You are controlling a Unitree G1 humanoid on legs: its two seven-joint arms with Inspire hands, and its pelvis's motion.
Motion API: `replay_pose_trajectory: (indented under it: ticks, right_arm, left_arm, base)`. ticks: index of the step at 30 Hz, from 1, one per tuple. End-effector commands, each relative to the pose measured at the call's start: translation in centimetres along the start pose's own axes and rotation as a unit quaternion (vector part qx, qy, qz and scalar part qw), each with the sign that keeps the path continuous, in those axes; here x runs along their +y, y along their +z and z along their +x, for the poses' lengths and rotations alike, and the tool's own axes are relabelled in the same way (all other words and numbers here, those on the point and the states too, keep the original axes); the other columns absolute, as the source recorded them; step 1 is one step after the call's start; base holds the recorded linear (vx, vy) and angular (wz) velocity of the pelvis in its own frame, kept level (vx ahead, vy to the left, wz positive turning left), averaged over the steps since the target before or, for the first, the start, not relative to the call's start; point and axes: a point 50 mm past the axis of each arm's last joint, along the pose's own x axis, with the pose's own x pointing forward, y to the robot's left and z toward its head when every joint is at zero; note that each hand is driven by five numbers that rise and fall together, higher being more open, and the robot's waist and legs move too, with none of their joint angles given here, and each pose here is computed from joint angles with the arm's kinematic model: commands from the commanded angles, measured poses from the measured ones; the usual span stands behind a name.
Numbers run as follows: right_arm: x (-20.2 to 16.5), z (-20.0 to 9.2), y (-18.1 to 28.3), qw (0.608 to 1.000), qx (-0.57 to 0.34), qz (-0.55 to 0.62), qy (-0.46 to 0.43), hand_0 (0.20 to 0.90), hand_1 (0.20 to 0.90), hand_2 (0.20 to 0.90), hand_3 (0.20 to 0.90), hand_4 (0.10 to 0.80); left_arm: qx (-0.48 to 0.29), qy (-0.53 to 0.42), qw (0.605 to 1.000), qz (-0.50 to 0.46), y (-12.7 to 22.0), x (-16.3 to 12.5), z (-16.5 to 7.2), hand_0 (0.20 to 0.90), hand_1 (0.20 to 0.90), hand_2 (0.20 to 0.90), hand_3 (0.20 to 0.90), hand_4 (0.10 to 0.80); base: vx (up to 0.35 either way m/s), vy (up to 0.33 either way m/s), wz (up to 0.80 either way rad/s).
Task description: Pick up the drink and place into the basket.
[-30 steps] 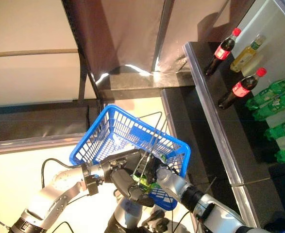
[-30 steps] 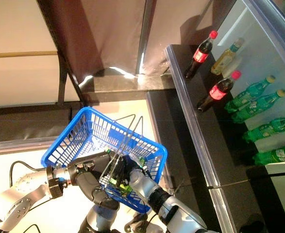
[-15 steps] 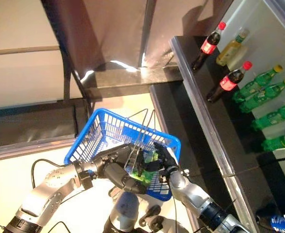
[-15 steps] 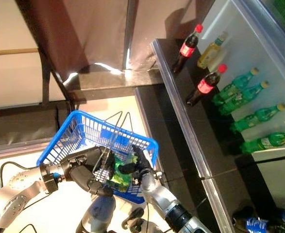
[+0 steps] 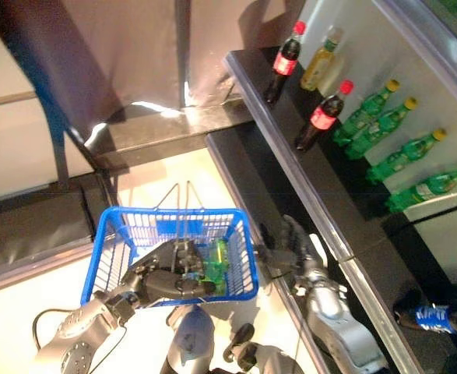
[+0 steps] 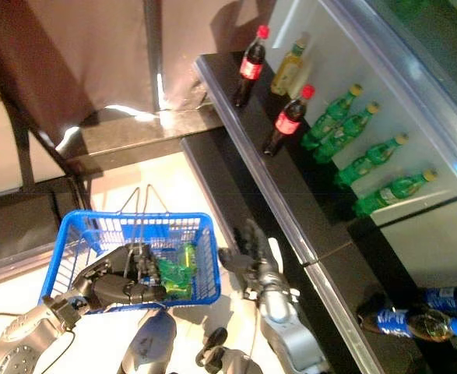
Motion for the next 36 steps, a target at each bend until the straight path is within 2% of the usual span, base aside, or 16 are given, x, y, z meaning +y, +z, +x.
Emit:
replay_pose_trajectory:
  ticks: [1, 4, 11, 12, 16, 23, 28, 32, 34, 36]
  right_arm:
    - [0.1, -1.7, 2.6, 0.986, -0.103, 0.087, 0.1, 0.9, 0.9, 0.9, 0.9, 0.8]
    - [-0.6, -2.5, 1.5, 0.983, -0.084, 0.107, 0.125, 0.9, 0.9, 0.9, 0.9, 0.8]
    - [-2.9, -5.0, -4.3, 0.97, 0.037, 0.157, 0.179, 0.9, 0.9, 0.9, 0.9, 0.8]
    - [-3.4, -5.6, -6.3, 0.967, 0.088, 0.158, 0.177, 0.9, 0.9, 0.9, 0.9, 0.8]
    - [-4.5, -6.7, -9.9, 0.961, 0.164, 0.158, 0.156, 0.9, 0.9, 0.9, 0.9, 0.8]
    - [-4.9, -7.4, -13.6, 0.946, 0.231, 0.209, 0.087, 0.9, 0.9, 0.9, 0.9, 0.8]
    - [-4.5, -7.5, -15.5, 0.939, 0.274, 0.205, 0.046, 0.9, 0.9, 0.9, 0.9, 0.8]
    - [-4.9, -7.4, -19.0, 0.913, 0.378, 0.144, -0.059, 0.9, 0.9, 0.9, 0.9, 0.8]
    - [-5.3, -7.2, -19.5, 0.909, 0.394, 0.12, -0.063, 0.9, 0.9, 0.9, 0.9, 0.8]
    - [-5.3, -6.8, -19.6, 0.908, 0.405, 0.09, -0.05, 0.9, 0.9, 0.9, 0.9, 0.8]
  left_arm:
    - [-0.231, -0.097, 0.968, 0.018, 5.4, -3.3, -0.1, 0.3, 0.3, 0.3, 0.2, 0.1]
    - [-0.215, -0.047, 0.975, 0.008, 3.5, -2.1, -0.6, 0.3, 0.3, 0.3, 0.2, 0.1]
    - [-0.141, 0.147, 0.979, -0.017, -3.5, 1.5, -3.1, 0.3, 0.3, 0.3, 0.2, 0.1]
    - [-0.113, 0.199, 0.973, -0.026, -5.5, 2.4, -3.9, 0.3, 0.3, 0.3, 0.2, 0.1]
    - [-0.077, 0.278, 0.956, -0.054, -8.0, 3.7, -4.8, 0.3, 0.3, 0.3, 0.2, 0.1]
    - [0.002, 0.381, 0.922, -0.07, -11.7, 5.0, -5.4, 0.3, 0.3, 0.3, 0.2, 0.1]
    - [0.035, 0.427, 0.901, -0.074, -13.3, 5.3, -6.3, 0.3, 0.3, 0.3, 0.2, 0.1]
    - [0.047, 0.467, 0.874, -0.124, -14.6, 5.6, -5.0, 0.3, 0.3, 0.3, 0.2, 0.1]
    - [0.053, 0.493, 0.856, -0.148, -15.3, 5.5, -4.7, 0.3, 0.3, 0.3, 0.2, 0.1]
    - [0.087, 0.51, 0.846, -0.131, -16.1, 5.3, -4.8, 0.3, 0.3, 0.3, 0.2, 0.1]
  base:
    - [0.016, 0.097, -0.32]
    - [-0.002, 0.09, -0.24]
    - [0.014, 0.134, -0.31]
    - [0.037, 0.169, -0.42]
    - [0.007, 0.13, -0.52]
    - [-0.05, 0.023, -0.44]
    - [-0.228, -0.143, -0.84]
    - [-0.326, -0.361, -0.47]
    - [-0.197, -0.512, -0.43]
    - [-0.141, -0.623, -0.88]
